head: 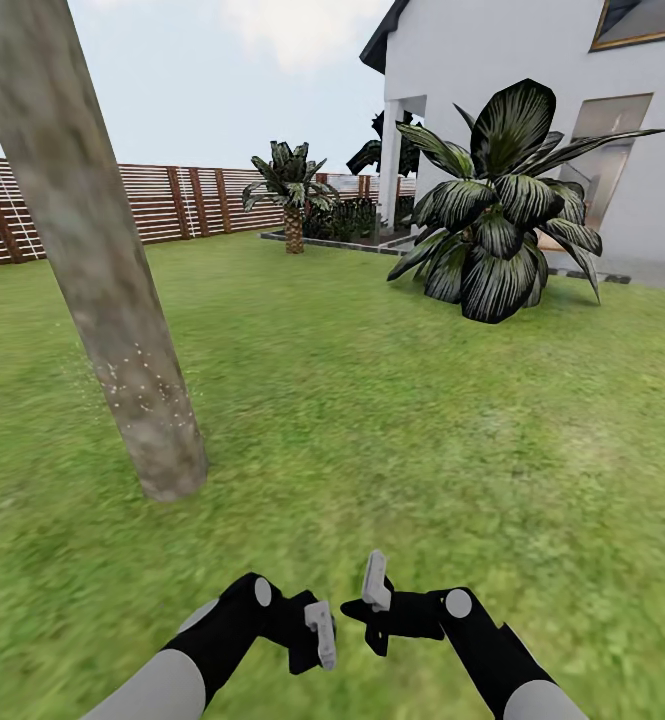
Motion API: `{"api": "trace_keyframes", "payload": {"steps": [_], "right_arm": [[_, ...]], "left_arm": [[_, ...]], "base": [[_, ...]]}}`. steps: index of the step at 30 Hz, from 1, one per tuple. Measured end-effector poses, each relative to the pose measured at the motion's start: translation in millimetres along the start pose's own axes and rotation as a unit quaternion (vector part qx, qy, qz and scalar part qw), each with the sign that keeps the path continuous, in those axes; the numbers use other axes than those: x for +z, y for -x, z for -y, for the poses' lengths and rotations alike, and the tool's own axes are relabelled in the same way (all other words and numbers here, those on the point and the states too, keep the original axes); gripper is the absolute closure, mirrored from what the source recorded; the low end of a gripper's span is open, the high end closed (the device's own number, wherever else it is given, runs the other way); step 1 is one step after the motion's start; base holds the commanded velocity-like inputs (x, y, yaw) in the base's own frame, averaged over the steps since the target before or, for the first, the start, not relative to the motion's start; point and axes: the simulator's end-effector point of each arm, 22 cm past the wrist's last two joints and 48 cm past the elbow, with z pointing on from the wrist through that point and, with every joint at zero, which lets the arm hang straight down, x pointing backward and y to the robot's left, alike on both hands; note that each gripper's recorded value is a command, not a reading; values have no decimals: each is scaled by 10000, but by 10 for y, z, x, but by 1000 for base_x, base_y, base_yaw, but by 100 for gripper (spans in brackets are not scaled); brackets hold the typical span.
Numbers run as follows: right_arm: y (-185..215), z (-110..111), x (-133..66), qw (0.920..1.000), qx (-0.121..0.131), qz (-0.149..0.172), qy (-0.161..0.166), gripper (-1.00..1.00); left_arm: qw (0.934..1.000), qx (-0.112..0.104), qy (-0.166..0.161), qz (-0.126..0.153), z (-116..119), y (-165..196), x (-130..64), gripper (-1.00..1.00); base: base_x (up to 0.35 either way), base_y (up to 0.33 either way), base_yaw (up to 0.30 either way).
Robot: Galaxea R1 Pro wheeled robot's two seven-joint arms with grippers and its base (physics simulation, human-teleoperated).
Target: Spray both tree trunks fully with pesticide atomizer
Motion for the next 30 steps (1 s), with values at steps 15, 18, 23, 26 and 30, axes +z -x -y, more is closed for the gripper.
{"api": "trace_keyframes", "payload": {"steps": [15, 18, 23, 26, 30], "right_arm": [[-1, 3, -2, 10000, 3, 1, -4, 100], [-4, 0, -1, 10000, 8, -1, -2, 100], [-9, -3, 0, 10000, 14, -4, 1, 100], [-10, -2, 0, 10000, 15, -5, -2, 100], [-13, -5, 1, 10000, 19, -7, 1, 100]], "left_arm": [[9993, -247, 12, 284, -18, 124, -11, 100], [9992, -250, 19, 296, -23, 133, -14, 100], [9989, -271, 45, 374, -44, 186, -26, 100], [9989, -265, 52, 393, -48, 208, -27, 100], [9988, -276, 48, 412, -46, 221, -27, 100]], "base": [[0, 0, 0], [0, 0, 0], [0, 0, 0], [0, 0, 0], [0, 0, 0]]}}
